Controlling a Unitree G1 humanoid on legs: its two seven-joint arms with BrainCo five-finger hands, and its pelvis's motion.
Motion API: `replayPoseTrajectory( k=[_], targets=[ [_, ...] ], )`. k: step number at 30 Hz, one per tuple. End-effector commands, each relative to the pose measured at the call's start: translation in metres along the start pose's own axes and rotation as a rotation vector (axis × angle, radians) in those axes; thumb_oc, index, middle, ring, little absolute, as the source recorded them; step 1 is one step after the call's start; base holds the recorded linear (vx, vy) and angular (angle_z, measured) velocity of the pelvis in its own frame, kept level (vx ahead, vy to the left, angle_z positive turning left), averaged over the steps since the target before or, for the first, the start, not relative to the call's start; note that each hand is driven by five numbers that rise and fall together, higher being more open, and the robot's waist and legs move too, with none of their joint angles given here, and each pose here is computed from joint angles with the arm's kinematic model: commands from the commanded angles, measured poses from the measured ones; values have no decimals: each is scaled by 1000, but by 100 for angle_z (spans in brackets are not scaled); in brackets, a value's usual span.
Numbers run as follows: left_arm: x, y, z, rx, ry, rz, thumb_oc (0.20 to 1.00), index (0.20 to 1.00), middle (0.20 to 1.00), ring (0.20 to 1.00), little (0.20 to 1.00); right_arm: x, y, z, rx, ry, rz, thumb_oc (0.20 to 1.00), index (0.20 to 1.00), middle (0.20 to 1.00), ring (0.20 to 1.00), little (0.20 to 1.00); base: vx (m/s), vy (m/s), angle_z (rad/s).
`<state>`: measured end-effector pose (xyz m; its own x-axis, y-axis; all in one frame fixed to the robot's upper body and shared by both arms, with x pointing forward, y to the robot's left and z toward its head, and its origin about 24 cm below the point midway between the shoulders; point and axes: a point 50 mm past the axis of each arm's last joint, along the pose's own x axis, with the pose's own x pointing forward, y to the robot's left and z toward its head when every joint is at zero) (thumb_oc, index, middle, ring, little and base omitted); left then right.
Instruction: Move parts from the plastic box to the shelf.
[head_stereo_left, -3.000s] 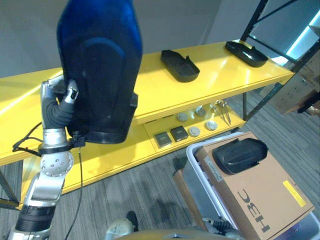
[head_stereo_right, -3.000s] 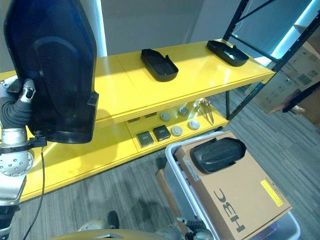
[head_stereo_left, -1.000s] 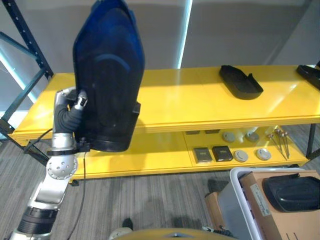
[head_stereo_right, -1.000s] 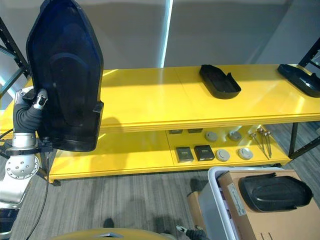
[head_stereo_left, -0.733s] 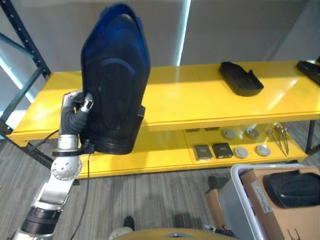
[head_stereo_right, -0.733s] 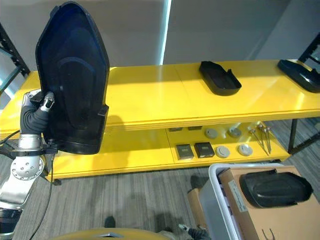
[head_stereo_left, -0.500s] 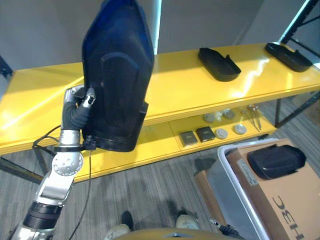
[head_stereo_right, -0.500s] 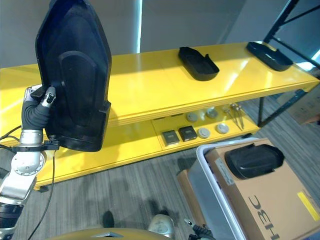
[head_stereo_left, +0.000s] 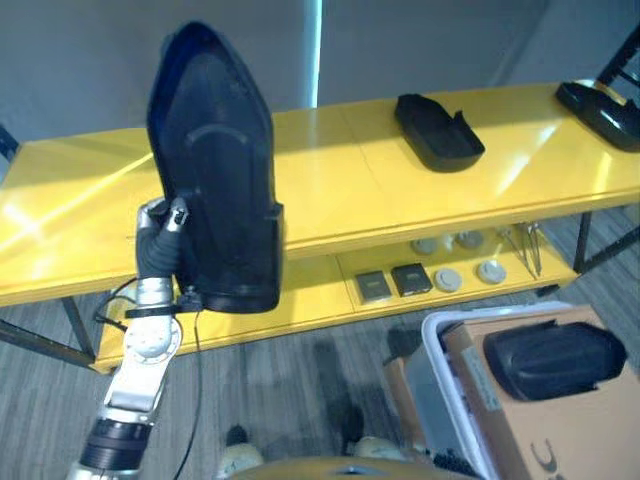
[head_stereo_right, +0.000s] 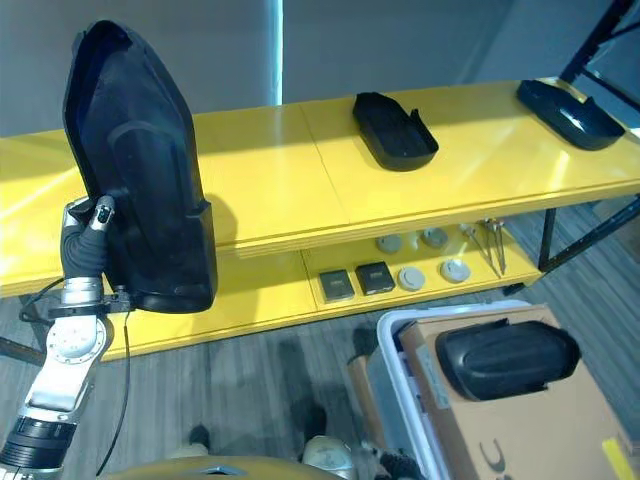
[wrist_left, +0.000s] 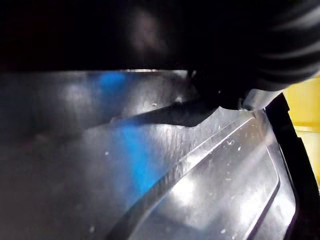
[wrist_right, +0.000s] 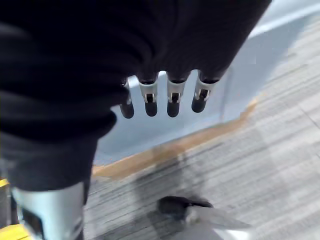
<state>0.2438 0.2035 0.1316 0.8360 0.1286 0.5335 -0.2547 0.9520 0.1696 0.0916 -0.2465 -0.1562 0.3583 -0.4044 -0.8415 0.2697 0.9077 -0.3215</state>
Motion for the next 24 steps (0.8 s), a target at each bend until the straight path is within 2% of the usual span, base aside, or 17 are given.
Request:
replayPoseTrajectory(
  k=[1,5,7,10,17,23,24],
  targets=[
    [30,4,34,-67,-196,41,200,200,200,200,200,3,2,25,-70,-95,2,1000,1000,1000,1000,1000,85,-8,24],
    [34,-11,22,-64,-137,41,200,200,200,200,200,2,11,35,-95,-139,18,1000,1000,1000,1000,1000,167,76,3],
    [40,-22,14,-44,-95,10,200,200,200,200,200,0,23,24,-105,-99,48,1000,1000,1000,1000,1000,161,107,-56],
    [57,-28,3,27,-51,40,200,200,200,200,200,-3,35,18,-221,-95,99,1000,1000,1000,1000,1000,8,83,-45],
    [100,-33,-4,66,6,146,200,200,200,200,200,-5,39,8,-294,-66,122,1000,1000,1000,1000,1000,-19,35,-18],
    [136,-32,4,168,14,210,200,200,200,200,200,-5,47,25,-299,-120,143,1000,1000,1000,1000,1000,-75,8,-3],
    [142,-23,0,228,38,223,200,200,200,200,200,-5,50,31,-288,-139,151,1000,1000,1000,1000,1000,-63,-2,-4]
  ],
)
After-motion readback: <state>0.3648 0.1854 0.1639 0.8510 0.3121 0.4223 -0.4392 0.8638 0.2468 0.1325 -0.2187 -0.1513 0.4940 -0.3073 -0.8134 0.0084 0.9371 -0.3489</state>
